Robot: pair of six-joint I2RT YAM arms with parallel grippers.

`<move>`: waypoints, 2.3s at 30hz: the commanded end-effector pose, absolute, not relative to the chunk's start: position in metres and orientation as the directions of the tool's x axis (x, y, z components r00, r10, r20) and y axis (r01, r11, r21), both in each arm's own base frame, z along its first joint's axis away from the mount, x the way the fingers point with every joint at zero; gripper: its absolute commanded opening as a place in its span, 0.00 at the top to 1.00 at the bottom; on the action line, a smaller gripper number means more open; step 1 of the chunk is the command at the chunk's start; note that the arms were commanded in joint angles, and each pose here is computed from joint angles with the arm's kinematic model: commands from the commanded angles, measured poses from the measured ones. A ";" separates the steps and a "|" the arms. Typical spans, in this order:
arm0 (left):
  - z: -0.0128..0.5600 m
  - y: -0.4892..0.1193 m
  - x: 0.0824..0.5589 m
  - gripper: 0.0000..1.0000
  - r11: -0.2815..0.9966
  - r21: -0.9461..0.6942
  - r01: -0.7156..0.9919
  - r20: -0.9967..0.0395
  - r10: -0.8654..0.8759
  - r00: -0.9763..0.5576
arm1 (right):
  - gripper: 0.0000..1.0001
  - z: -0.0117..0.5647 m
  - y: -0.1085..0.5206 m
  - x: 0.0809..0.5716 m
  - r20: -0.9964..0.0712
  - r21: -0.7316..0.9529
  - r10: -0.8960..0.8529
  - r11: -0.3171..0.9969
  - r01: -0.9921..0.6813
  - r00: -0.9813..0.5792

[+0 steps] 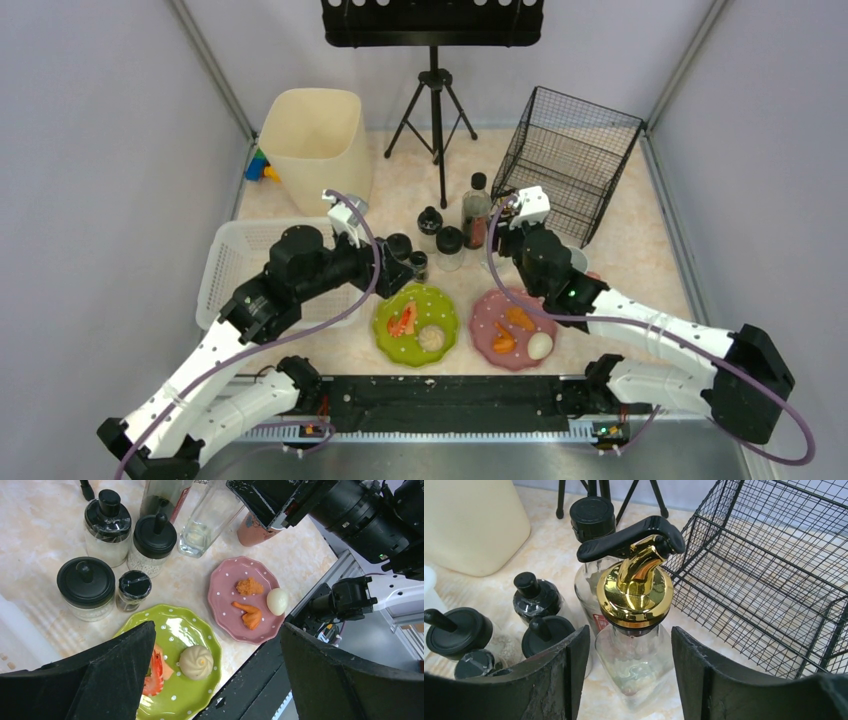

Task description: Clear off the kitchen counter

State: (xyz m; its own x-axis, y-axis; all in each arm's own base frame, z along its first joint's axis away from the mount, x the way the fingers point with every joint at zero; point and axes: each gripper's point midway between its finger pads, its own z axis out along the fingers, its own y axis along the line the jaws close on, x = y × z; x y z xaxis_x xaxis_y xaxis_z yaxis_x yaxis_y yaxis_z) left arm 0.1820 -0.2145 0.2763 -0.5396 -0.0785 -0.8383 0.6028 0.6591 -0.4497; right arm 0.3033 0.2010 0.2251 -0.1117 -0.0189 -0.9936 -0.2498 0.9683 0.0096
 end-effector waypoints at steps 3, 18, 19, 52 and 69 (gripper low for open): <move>0.289 -0.214 0.181 0.01 0.642 -0.446 0.624 -0.858 -0.109 -0.502 | 0.47 0.237 0.204 0.310 -0.999 0.031 0.021 0.974 -0.225 -0.048; 0.298 -0.178 0.179 0.01 0.748 -0.359 0.558 -0.893 -0.101 -0.439 | 1.00 0.246 0.202 0.316 -1.000 -0.004 -0.006 0.979 -0.202 -0.012; 0.300 -0.174 0.180 0.01 0.757 -0.348 0.553 -0.898 -0.101 -0.428 | 1.00 0.249 0.200 0.316 -0.999 -0.031 -0.032 0.979 -0.201 -0.005; 0.279 -0.118 0.174 0.01 0.862 -0.270 0.429 -0.949 -0.163 -0.270 | 1.00 0.433 0.153 0.289 -0.997 0.018 0.027 0.992 -0.127 0.067; 0.276 -0.118 0.171 0.01 0.858 -0.261 0.442 -0.952 -0.153 -0.266 | 1.00 0.545 0.108 0.377 -0.952 -0.042 -0.035 0.999 -0.016 0.303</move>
State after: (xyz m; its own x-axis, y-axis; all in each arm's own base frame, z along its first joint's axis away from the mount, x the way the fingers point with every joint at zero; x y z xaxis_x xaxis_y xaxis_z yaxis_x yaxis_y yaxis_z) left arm 0.1710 -0.1174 0.2753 -0.2841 -0.1599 -0.9454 0.4306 0.8597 -0.2748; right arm 0.3723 0.1193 0.4679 0.0683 -0.0880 -0.9938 0.0033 0.9961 -0.0879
